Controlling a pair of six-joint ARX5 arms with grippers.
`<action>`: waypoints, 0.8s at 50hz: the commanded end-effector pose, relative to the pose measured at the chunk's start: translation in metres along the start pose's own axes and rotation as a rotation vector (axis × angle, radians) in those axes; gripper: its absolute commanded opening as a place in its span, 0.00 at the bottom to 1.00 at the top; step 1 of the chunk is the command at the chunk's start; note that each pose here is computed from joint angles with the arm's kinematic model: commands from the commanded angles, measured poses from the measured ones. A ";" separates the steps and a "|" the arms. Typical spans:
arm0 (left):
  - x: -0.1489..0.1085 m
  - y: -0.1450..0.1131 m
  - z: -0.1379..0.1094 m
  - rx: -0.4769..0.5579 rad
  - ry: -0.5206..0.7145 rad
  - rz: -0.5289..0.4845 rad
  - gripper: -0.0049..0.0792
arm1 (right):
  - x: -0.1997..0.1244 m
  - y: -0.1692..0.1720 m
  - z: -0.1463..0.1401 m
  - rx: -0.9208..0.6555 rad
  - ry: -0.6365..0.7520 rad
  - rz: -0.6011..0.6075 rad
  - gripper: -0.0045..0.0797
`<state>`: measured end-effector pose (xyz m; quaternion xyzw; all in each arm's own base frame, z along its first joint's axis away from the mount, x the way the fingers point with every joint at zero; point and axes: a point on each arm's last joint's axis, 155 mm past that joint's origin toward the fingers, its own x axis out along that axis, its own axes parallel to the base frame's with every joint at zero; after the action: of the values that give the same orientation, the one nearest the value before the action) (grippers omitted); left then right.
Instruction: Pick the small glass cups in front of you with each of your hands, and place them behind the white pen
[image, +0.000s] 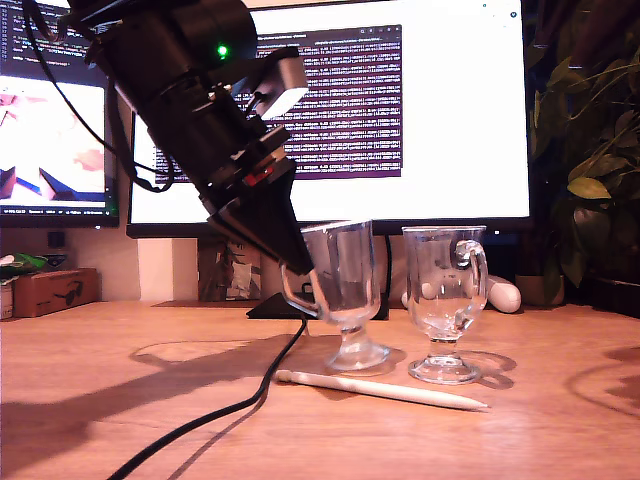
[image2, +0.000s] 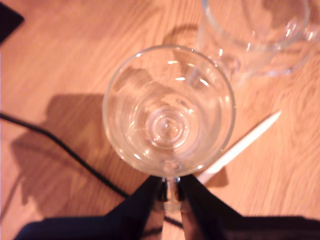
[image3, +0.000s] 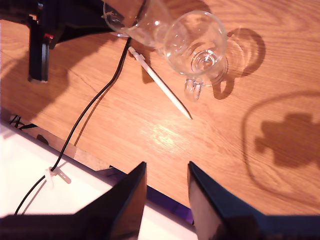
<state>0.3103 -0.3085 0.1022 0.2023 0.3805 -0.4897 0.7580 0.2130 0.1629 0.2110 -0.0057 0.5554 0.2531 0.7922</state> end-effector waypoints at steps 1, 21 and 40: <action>-0.001 -0.002 0.017 0.018 -0.038 -0.003 0.09 | -0.004 0.002 0.005 -0.011 -0.025 0.006 0.33; -0.001 -0.003 0.014 0.011 -0.025 -0.008 0.09 | -0.004 0.002 0.004 -0.010 -0.024 0.006 0.33; 0.001 -0.006 0.002 -0.013 0.019 -0.023 0.09 | -0.004 0.002 0.004 -0.013 -0.024 0.007 0.33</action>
<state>0.3048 -0.3077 0.1026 0.2015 0.3946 -0.4895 0.7511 0.2139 0.1634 0.2116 -0.0077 0.5526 0.2554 0.7933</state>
